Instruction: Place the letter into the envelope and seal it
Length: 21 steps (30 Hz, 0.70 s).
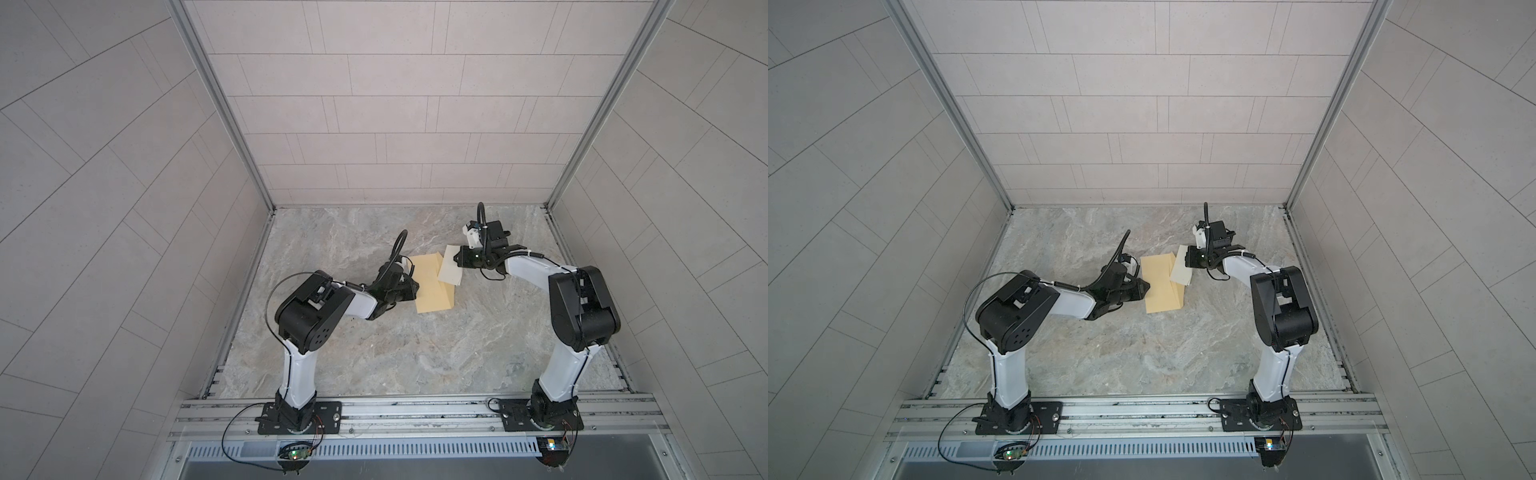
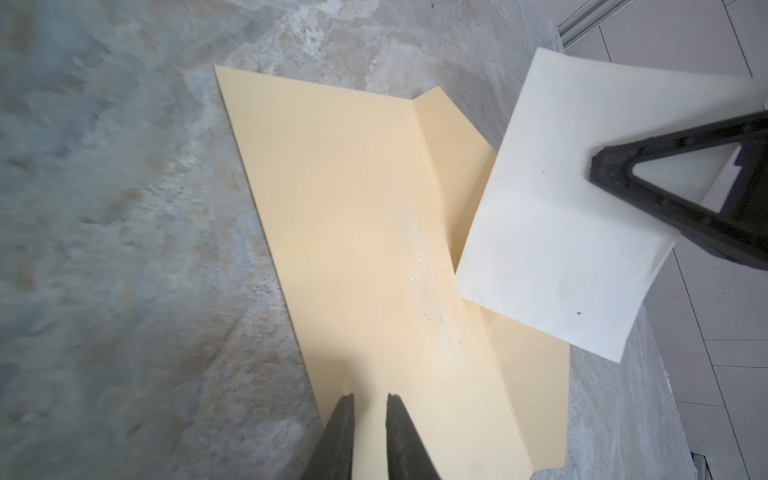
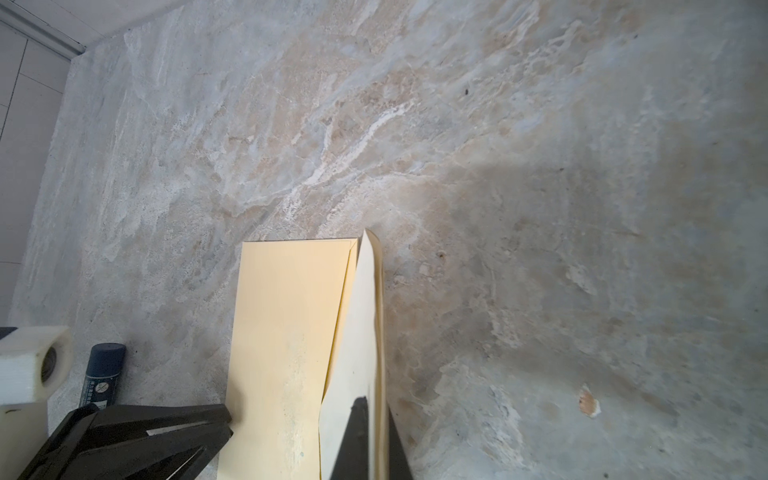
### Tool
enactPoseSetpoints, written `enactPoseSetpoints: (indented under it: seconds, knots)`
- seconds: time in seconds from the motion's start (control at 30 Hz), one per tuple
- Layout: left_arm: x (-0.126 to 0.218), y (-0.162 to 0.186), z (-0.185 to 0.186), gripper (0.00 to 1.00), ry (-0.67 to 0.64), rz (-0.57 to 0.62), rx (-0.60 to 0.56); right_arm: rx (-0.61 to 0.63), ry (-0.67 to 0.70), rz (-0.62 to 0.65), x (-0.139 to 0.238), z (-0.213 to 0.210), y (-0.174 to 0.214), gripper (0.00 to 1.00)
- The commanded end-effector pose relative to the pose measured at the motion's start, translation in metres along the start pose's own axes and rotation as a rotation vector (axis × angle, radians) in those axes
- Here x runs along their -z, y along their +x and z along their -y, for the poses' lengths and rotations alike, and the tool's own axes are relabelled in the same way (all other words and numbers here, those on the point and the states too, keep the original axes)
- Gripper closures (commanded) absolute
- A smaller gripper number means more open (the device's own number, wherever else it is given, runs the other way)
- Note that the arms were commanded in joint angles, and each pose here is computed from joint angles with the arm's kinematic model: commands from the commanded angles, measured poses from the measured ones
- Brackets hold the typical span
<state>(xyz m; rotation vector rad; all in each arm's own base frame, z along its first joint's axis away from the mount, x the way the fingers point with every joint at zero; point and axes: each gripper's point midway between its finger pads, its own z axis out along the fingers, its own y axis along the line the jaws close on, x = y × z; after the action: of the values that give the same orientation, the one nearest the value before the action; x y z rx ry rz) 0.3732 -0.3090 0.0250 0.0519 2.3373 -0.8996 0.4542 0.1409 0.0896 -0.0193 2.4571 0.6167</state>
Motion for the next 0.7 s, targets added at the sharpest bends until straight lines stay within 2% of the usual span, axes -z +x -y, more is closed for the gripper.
enactPoseSetpoints:
  seconds: [0.0,0.67]
  knots:
    - [-0.005,0.000,-0.002,0.79,-0.012,0.003,-0.023,0.000,-0.002,-0.038,-0.003,0.004,0.012,1.00]
    - [-0.006,0.003,-0.005,0.82,-0.008,0.011,0.000,0.057,0.010,-0.118,-0.013,0.000,0.034,1.00]
